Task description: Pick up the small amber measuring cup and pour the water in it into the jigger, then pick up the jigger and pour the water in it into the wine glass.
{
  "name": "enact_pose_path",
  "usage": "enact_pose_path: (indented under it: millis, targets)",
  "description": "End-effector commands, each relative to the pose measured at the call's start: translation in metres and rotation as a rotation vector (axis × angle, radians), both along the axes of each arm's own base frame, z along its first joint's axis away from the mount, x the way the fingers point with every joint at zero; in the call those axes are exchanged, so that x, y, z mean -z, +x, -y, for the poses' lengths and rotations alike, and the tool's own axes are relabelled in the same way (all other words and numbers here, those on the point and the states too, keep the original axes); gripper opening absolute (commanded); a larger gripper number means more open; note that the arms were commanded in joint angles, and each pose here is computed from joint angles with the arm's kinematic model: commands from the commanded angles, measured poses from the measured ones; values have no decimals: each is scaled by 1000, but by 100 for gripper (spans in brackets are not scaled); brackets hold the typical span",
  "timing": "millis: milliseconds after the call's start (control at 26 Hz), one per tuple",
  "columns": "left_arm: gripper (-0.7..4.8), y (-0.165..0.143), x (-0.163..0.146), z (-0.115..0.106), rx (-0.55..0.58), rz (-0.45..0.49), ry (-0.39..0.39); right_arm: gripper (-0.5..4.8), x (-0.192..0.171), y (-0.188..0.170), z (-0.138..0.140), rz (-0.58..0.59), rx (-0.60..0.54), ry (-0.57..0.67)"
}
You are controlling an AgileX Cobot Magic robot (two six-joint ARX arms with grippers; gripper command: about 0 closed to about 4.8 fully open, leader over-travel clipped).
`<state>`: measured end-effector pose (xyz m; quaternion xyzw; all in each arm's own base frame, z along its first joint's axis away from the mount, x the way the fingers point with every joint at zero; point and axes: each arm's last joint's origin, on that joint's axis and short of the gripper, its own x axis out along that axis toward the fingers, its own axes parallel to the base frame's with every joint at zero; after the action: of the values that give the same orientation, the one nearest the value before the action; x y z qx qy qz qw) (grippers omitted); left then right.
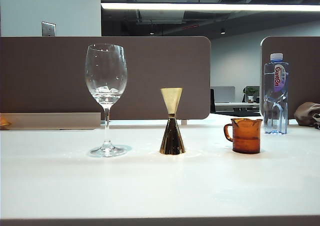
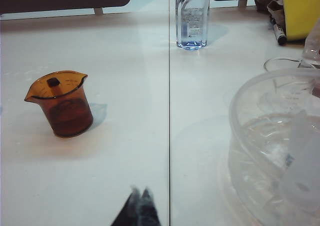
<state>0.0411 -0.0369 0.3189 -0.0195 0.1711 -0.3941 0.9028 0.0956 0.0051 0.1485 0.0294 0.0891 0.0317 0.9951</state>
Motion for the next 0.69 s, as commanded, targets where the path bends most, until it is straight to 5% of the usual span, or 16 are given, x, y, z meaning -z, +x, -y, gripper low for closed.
enact_pose_path:
  millis: [38,693]
  targets:
    - [26,0,-3,0,1,18,-8,-5,2,1,0,-2,2,1]
    - [26,0,-3,0,1,18,-8,-6,-2,1,0,38,0,47]
